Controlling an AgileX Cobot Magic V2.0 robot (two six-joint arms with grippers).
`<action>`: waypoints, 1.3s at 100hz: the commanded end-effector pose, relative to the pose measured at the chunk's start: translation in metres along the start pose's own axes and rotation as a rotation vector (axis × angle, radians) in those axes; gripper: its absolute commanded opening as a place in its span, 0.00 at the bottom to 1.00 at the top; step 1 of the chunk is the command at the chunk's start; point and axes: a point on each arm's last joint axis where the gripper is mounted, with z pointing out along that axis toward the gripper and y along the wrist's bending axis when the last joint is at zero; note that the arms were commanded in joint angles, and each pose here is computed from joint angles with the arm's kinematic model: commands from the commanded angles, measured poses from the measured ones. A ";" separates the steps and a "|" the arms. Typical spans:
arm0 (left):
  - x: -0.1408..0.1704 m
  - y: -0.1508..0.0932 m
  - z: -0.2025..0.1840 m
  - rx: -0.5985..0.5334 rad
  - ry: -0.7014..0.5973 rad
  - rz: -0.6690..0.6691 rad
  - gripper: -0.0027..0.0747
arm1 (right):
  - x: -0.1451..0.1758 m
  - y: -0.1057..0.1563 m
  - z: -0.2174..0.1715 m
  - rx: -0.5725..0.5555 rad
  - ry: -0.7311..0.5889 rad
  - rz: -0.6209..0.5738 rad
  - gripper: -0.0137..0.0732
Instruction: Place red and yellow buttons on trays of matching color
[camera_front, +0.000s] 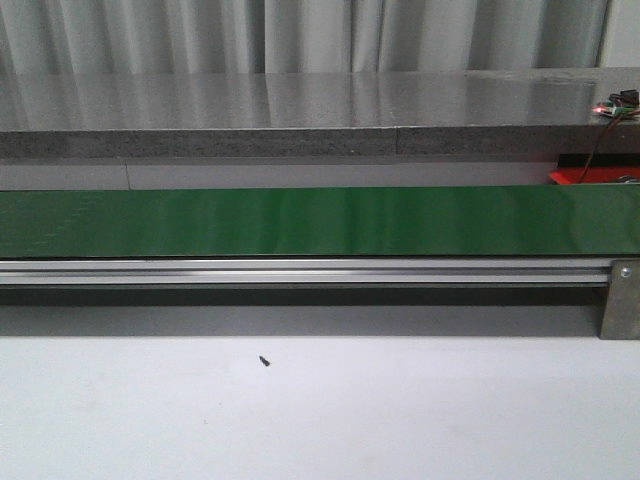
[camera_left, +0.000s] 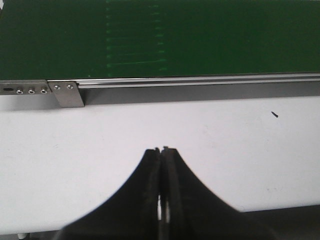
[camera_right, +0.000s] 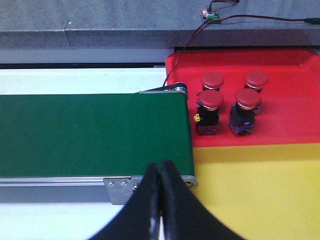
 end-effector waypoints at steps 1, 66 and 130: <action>-0.011 -0.002 -0.005 0.013 -0.077 -0.006 0.01 | -0.015 0.000 -0.003 0.007 -0.102 -0.011 0.09; -0.033 0.015 0.004 -0.113 -0.138 -0.103 0.01 | -0.014 0.000 -0.003 0.007 -0.099 -0.011 0.09; -0.109 0.113 0.051 -0.366 -0.031 -0.337 0.02 | -0.014 0.000 -0.003 0.007 -0.097 -0.011 0.09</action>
